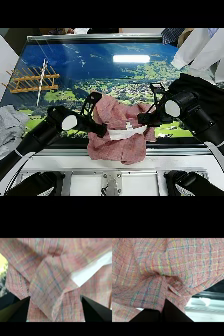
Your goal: Fold the clothes and pants, and hang the long-sleeved shirts on hangers.
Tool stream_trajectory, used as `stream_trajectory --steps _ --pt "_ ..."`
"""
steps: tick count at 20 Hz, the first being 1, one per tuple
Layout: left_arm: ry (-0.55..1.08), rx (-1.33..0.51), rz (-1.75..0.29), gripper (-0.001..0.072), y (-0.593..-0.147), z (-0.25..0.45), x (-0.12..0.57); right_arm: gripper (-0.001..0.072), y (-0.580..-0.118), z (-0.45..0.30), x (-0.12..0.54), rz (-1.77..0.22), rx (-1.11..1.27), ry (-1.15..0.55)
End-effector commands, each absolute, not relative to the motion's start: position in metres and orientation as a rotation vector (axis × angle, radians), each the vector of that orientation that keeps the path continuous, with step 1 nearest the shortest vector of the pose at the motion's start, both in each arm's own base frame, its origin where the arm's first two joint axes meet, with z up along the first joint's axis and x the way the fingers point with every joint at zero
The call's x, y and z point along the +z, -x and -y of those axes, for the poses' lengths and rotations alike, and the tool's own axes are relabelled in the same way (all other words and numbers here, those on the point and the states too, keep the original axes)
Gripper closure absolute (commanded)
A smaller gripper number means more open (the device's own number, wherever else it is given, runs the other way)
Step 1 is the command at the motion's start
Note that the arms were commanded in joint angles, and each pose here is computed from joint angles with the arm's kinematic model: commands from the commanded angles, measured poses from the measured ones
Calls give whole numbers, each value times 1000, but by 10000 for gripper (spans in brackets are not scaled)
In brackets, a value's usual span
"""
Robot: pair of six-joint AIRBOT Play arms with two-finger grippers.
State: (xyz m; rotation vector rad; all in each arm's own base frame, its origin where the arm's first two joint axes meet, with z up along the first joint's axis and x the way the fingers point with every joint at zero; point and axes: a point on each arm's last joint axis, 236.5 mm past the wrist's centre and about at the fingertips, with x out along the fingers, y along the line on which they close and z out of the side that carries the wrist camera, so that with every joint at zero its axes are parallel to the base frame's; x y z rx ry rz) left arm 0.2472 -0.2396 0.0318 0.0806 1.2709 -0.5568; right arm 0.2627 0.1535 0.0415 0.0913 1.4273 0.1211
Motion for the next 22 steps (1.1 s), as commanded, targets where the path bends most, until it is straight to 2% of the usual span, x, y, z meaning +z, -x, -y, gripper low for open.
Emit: stream_trajectory --steps 1,5,12,17,22 --pt "-30 -529 -1151 -3 -293 230 81 696 -262 -155 41 -1427 125 -99" --pt "44 -314 -1026 -3 -359 155 117 696 -261 -158 41 -1434 135 -109" --pt "-172 154 -1109 -3 -427 -18 63 696 -260 -159 41 -1436 139 -108" --pt "-322 307 -1128 -3 -471 -97 21 696 -260 -159 41 -1436 139 -108" --pt "-410 389 -1194 -3 -492 -147 -19 696 -260 -159 40 -1439 138 -107"
